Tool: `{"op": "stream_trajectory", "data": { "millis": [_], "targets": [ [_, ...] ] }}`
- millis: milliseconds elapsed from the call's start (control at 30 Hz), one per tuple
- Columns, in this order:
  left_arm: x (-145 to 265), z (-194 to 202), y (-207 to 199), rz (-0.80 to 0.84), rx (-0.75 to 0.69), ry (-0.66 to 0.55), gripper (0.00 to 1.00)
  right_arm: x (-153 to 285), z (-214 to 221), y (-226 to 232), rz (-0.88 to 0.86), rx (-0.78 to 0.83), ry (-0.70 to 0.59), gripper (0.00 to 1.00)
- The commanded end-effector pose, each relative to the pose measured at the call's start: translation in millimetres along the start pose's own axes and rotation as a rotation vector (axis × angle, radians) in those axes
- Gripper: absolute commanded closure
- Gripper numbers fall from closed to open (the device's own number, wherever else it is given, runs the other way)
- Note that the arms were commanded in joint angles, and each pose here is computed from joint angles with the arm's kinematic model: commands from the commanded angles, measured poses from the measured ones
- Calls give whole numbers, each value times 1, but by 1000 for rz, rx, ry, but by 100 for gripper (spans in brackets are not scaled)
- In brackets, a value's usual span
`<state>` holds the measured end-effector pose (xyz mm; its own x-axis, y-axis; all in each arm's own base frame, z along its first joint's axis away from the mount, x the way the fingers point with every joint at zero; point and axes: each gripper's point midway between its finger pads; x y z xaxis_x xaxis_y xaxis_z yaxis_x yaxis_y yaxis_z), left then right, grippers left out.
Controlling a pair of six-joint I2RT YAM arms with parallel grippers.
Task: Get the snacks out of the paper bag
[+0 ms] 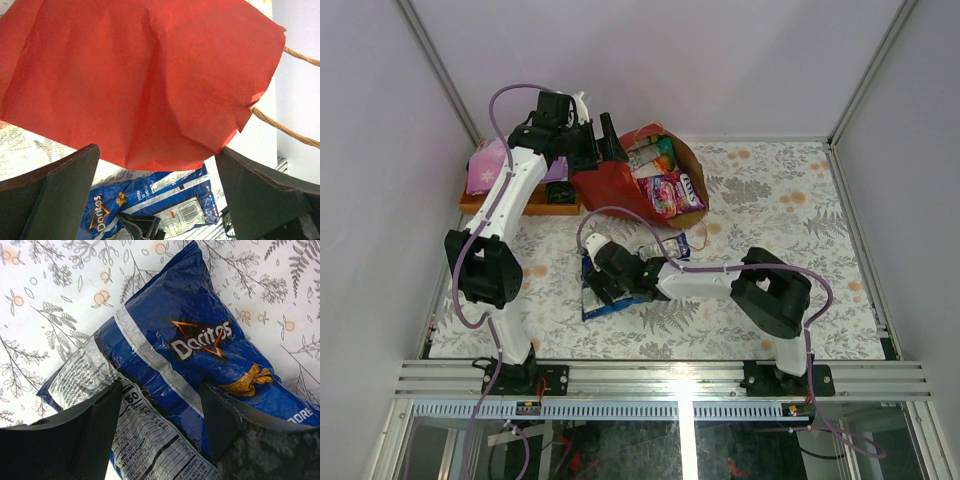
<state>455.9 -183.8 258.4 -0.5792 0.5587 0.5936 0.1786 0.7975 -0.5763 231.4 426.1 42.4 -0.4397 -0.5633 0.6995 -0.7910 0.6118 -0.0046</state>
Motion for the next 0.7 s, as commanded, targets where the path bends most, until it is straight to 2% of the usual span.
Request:
{"op": "stream_trajectory", "data": {
  "millis": [0,67,133,167,233,300,400,467,600,667],
  "targets": [
    [-2,-15,0,12,-21,-55,0,-14,5,11,-39,12,8,29],
    [-3,-15,1,10,-22,-53,0,-16,28,6,-26,8,55,30],
    [-3,-15,1,11,-25,-54,0,-16,50,0,-13,-5,105,39],
    [-3,-15,2,10,-26,-55,0,-16,60,-4,-7,-15,124,49],
    [-2,-16,2,10,-26,-56,0,-15,71,-10,-5,-41,143,75],
    [-1,-17,4,7,-24,-60,0,-14,65,-13,-8,-57,126,97],
    [3,-21,4,7,-20,-72,0,-11,26,-5,-40,-64,42,100],
    [5,-23,4,7,-15,-80,0,-8,-14,2,-67,-89,-46,100],
    [11,-26,3,5,-17,-92,0,17,-102,11,-110,-193,-285,100],
    [13,-26,5,-1,-17,-95,0,35,-133,4,-91,-258,-395,100]
  ]
}}
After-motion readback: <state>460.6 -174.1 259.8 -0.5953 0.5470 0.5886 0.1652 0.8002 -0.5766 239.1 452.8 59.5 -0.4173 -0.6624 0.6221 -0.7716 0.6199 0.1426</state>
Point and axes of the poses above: each gripper's point midway between its finger pads, its own x axis back along the fingers, its own y axis along the line the jaws close on, z = x × y
